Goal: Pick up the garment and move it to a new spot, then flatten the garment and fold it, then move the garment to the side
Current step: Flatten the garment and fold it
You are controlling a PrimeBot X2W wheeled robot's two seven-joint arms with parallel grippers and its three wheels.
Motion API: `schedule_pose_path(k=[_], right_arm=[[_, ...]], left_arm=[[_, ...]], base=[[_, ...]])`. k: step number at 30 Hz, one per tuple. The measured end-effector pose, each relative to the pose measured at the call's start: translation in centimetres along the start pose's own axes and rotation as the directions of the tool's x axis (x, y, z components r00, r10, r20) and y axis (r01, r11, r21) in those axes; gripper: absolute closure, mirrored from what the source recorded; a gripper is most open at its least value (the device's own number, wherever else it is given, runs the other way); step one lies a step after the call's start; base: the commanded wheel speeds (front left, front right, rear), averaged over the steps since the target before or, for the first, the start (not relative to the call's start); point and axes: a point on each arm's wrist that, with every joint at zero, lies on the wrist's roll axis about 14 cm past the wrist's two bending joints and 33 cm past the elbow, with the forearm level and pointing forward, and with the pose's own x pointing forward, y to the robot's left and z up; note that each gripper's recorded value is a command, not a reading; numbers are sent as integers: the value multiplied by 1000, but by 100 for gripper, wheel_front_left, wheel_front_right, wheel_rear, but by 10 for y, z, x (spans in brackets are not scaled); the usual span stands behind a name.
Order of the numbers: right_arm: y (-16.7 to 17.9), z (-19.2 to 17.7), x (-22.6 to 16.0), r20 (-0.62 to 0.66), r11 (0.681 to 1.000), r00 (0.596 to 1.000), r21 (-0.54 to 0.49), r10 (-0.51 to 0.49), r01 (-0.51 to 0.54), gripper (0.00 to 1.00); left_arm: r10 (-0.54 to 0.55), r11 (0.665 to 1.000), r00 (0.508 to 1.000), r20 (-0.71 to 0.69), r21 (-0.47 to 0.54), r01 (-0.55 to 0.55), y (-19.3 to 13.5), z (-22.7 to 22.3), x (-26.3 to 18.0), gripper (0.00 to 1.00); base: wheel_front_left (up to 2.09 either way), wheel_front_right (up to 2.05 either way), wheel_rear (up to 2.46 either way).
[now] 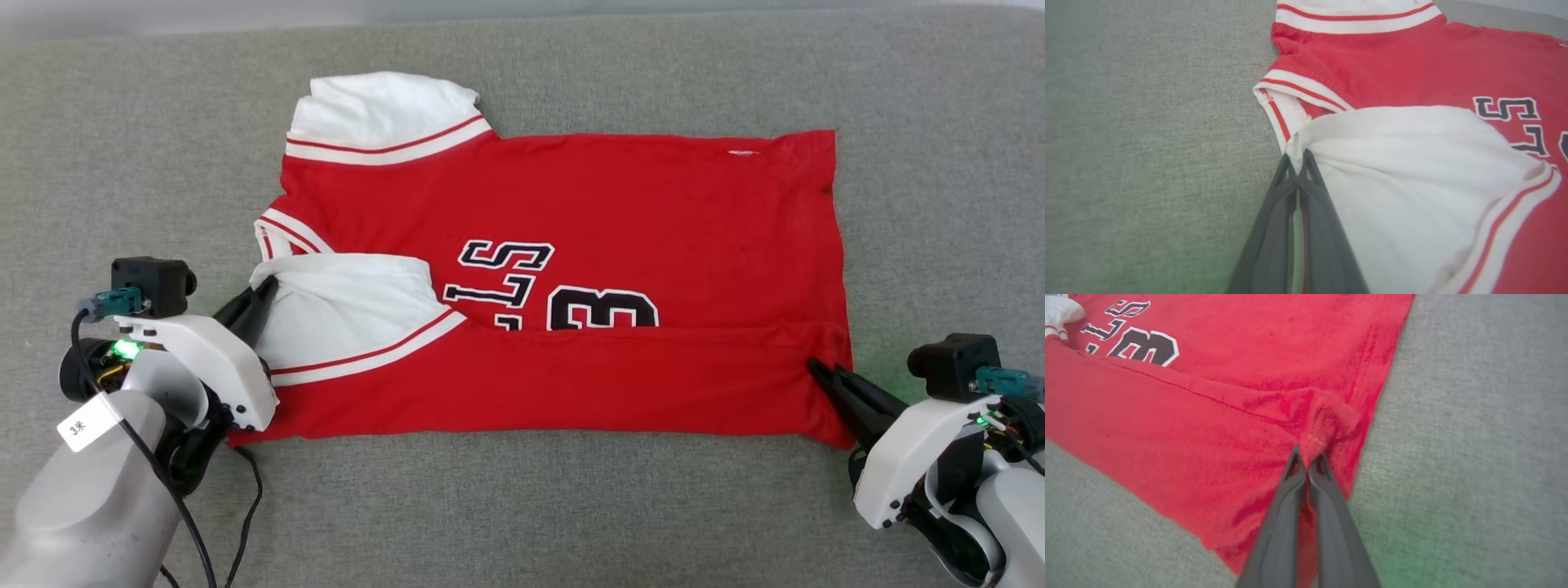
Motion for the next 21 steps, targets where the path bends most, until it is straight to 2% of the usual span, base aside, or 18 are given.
schedule_pose_path(k=[1,2,11,21], right_arm=[[0,2,-1,7,1000,1000,0,0,0,6],[1,4,-2,15,1000,1000,1,0,0,0],[2,41,-16,132,1000,991,-11,-9,11,0],[9,69,-30,198,999,980,-38,-6,14,0]], left_arm=[[5,1000,1000,8,7,-5,1,2,-1,0],[9,1000,1000,15,10,-9,2,5,-3,0],[25,996,999,46,88,-29,7,36,-22,0],[-27,987,984,-175,153,55,-5,43,-52,0]], base=[[0,0,0],[0,0,0],[0,0,0],[0,0,0]])
